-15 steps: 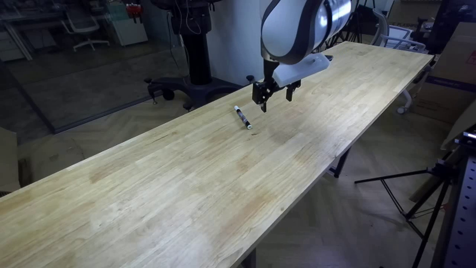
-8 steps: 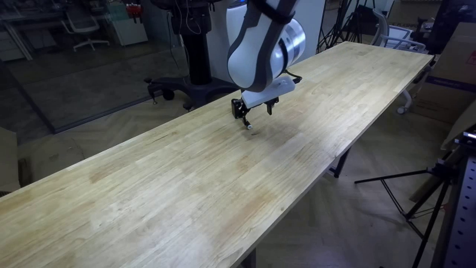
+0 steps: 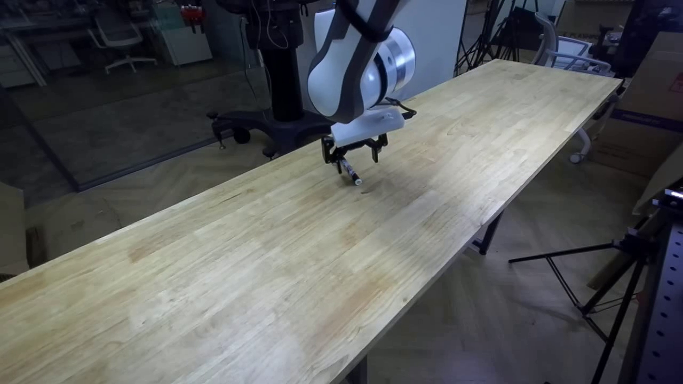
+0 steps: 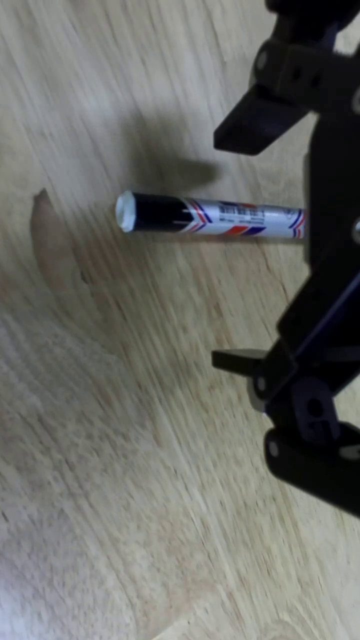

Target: Move the marker backward

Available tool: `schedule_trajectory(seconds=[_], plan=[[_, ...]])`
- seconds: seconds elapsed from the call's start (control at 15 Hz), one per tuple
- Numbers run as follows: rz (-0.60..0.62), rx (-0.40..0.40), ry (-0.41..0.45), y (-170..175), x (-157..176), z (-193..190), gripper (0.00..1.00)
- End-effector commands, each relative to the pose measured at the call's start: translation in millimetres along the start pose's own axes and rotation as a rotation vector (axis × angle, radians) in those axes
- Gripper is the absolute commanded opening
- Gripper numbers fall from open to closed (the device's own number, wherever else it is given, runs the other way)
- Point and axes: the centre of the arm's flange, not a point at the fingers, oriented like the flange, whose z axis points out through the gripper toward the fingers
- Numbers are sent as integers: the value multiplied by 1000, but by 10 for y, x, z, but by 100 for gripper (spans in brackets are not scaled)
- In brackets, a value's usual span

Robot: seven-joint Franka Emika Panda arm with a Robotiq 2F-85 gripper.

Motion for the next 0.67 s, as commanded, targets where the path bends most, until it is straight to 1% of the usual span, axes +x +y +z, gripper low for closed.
schedule_trajectory(seconds=[0.0, 0.07, 0.13, 0.2, 0.4, 0.6], plan=[[46, 51, -8, -86, 227, 119, 100], [57, 62, -11, -96, 241, 146, 100], [70, 76, -15, -103, 255, 169, 75], [77, 85, -18, -109, 264, 193, 73], [104, 107, -27, -110, 294, 248, 52], [118, 114, -32, -70, 335, 189, 32]])
